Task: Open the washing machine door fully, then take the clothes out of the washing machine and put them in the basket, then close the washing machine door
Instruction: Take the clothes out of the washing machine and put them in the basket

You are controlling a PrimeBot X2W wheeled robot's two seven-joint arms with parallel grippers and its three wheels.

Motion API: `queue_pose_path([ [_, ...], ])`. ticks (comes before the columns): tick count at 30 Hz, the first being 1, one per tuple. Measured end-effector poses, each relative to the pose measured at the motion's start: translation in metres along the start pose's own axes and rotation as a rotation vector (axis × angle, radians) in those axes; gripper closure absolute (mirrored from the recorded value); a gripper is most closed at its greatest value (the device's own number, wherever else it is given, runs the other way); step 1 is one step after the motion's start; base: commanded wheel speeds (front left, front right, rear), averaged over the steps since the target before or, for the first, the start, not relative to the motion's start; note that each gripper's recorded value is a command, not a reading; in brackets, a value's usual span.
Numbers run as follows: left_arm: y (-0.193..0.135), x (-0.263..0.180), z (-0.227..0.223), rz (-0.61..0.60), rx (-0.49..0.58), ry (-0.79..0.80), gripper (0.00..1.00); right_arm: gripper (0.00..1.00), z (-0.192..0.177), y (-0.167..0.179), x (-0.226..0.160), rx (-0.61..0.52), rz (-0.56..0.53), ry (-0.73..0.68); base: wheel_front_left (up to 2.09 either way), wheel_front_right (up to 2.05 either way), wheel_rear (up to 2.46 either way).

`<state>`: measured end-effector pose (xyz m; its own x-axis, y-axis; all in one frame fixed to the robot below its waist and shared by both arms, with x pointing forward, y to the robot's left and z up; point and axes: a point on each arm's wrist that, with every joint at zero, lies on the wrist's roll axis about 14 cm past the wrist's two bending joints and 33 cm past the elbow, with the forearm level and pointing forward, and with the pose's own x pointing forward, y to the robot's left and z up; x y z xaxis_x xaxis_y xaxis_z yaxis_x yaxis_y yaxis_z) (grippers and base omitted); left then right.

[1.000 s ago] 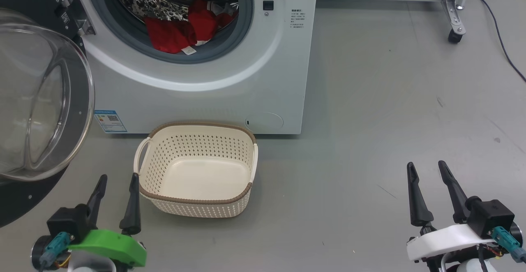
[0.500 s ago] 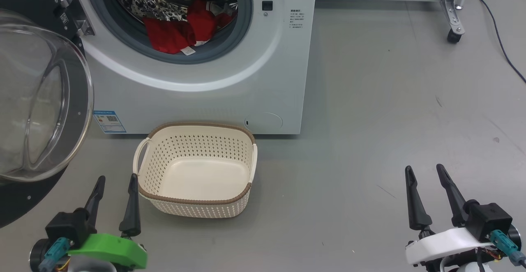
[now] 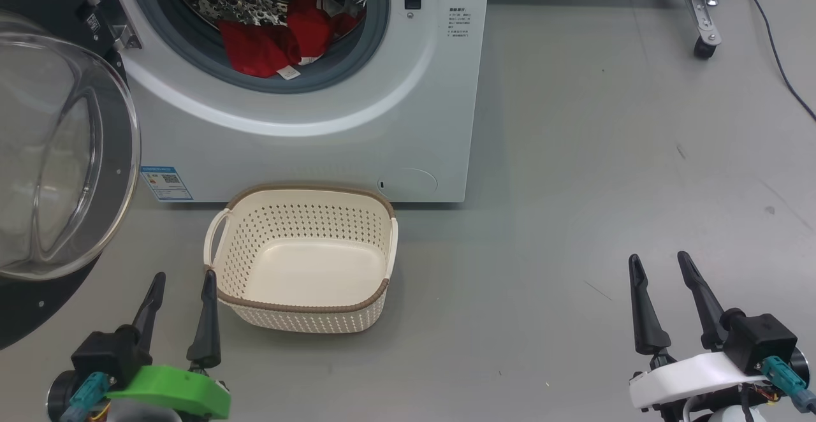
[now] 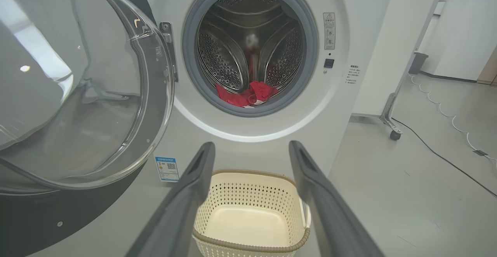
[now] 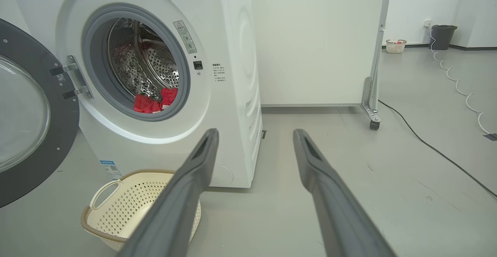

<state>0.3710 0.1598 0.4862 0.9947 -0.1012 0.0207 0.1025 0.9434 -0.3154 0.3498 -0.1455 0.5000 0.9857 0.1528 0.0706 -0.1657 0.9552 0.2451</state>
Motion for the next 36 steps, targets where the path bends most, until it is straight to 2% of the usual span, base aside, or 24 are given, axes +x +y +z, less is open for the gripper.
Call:
queue_pose_path([
  [36, -0.0033, 0.0011, -0.001, -0.002, -0.006, -0.002, 0.0, 0.0, -0.0029, -0.0027, 0.0012, -0.001, -0.007, 0.009, 0.0, -0.01, 0.0],
])
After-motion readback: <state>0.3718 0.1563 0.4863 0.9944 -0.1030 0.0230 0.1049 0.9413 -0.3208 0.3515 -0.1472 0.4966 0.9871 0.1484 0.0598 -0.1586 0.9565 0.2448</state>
